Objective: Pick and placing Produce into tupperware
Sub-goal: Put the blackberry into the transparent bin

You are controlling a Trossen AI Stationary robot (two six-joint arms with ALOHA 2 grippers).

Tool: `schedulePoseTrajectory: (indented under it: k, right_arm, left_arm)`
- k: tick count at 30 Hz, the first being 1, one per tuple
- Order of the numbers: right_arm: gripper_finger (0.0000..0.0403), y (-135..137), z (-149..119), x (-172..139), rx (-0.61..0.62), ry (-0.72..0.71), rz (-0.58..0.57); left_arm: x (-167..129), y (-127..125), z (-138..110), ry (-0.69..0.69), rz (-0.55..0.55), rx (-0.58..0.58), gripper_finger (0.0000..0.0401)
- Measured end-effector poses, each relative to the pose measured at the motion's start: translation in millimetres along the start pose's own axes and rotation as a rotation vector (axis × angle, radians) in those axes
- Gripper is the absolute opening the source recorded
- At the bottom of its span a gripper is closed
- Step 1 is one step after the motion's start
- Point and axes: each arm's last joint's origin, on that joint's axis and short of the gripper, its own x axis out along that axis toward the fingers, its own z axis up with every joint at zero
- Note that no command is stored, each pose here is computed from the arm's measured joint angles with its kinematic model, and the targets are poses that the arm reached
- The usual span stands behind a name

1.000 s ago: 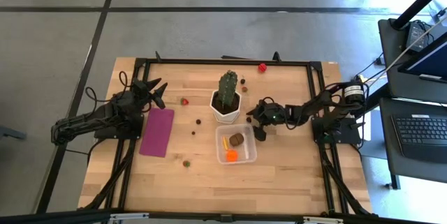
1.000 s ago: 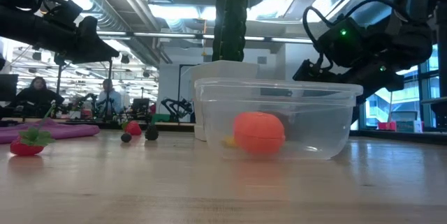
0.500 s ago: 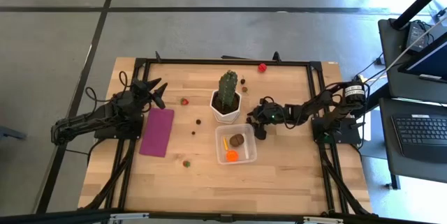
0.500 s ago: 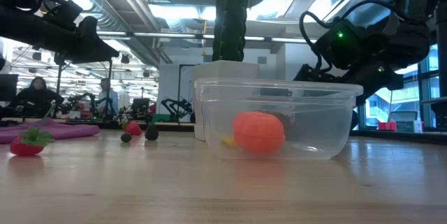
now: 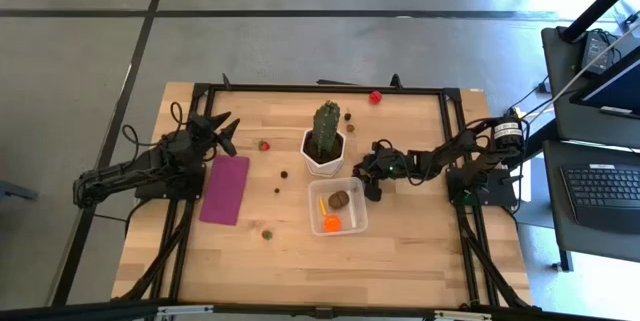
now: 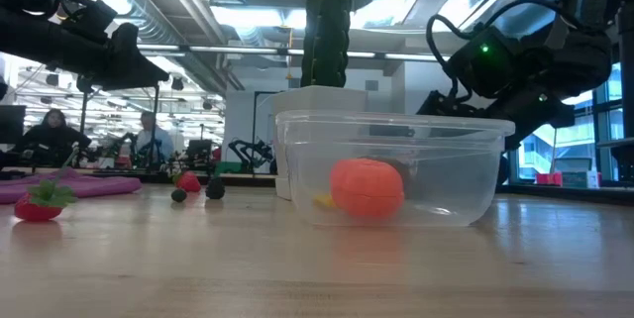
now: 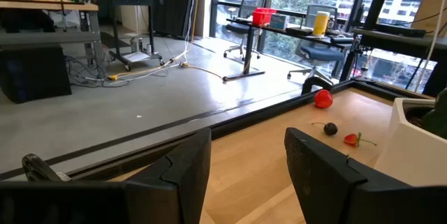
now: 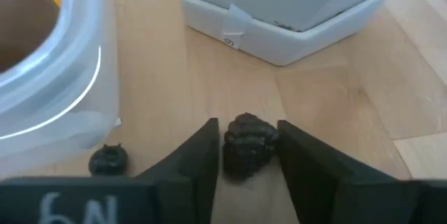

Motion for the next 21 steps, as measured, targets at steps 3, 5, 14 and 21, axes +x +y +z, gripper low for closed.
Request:
schedulePoseTrajectory:
  k: [3,5,14,21]
  right_arm:
    - [0.0106,0,0,0,0.001,0.0,0.0]
    - [0.0101,0,1,-1,0.01,-0.004,0.0]
    - [0.01,-10,11,-25,0.038,0.03,-0.122]
    - [0.01,-15,44,-68,0.072,-0.15,-0.073]
  left_arm:
    - [0,0,0,0.0,0.0,0.0,0.0176]
    - [0,0,0,0.0,0.0,0.0,0.0176]
    - [0,0,0,0.0,0.0,0.0,0.0176]
    - [0,0,0,0.0,0.0,0.0,0.0176]
